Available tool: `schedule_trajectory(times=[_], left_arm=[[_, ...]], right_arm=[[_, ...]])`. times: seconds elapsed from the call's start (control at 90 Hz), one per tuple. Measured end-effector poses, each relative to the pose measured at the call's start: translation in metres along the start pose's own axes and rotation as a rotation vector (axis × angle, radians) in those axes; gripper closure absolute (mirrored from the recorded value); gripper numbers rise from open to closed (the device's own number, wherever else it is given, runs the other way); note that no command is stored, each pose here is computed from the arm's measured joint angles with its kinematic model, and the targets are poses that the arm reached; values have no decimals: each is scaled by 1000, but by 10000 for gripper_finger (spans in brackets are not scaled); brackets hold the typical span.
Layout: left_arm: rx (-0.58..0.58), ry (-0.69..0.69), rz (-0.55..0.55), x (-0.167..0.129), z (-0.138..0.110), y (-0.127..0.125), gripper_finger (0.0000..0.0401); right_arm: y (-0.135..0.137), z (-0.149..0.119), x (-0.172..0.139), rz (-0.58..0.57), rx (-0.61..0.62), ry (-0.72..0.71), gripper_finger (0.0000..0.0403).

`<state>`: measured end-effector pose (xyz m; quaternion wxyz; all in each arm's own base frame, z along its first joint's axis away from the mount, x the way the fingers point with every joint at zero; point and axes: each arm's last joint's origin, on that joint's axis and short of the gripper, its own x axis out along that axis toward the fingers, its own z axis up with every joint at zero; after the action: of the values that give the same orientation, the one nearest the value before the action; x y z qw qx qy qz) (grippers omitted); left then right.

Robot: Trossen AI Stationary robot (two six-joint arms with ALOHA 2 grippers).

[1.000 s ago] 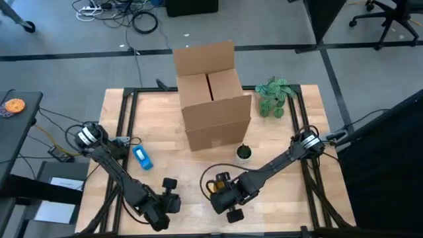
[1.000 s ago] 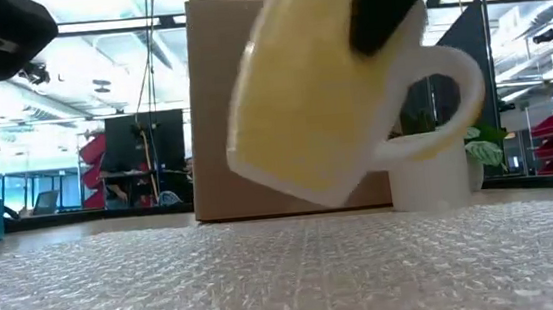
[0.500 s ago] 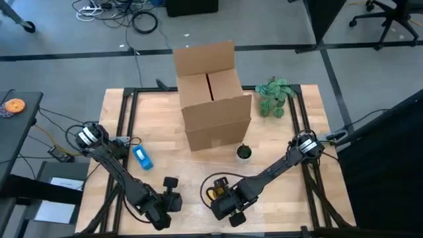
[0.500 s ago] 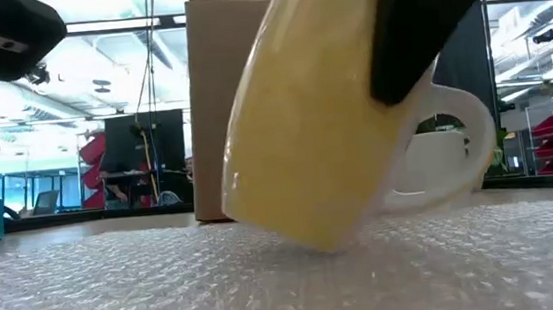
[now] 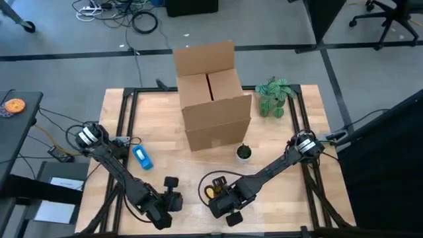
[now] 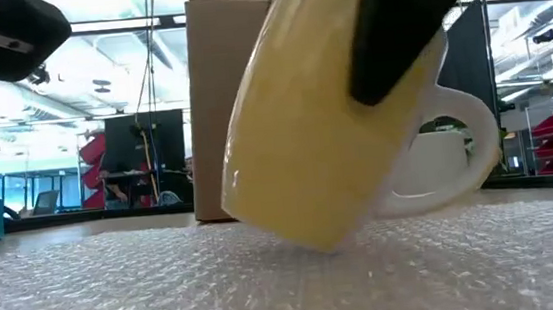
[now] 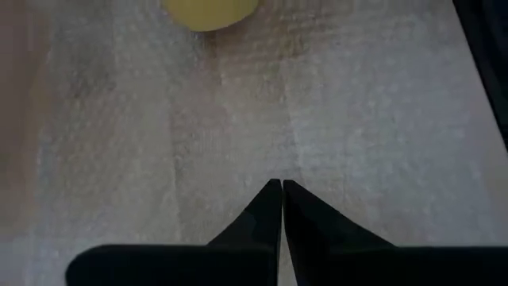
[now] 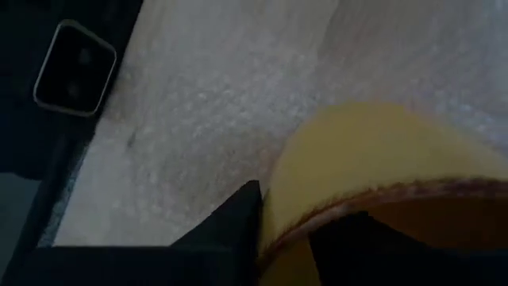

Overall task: Wrap mug
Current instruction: Wrap the yellow mug with the transparent bubble wrap

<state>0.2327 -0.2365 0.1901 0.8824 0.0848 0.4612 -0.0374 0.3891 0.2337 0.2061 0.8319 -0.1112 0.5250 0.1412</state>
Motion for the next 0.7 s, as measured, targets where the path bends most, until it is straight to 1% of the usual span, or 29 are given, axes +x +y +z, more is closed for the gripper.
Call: schedule_trajectory(times=[0.156, 0.267, 0.444, 0.7], left_arm=[[-8, -17, -11, 0, 2, -1, 401], [-8, -18, -11, 0, 2, -1, 401], [-7, -24, -1, 0, 2, -1, 401], [-8, -33, 13, 0, 2, 0, 401]], right_arm=[[-1, 1, 0, -2, 0, -3, 295], [0, 7, -7, -4, 2, -34, 288], [-1, 21, -21, -17, -12, -101, 284], [-8, 31, -31, -43, 8, -146, 284]])
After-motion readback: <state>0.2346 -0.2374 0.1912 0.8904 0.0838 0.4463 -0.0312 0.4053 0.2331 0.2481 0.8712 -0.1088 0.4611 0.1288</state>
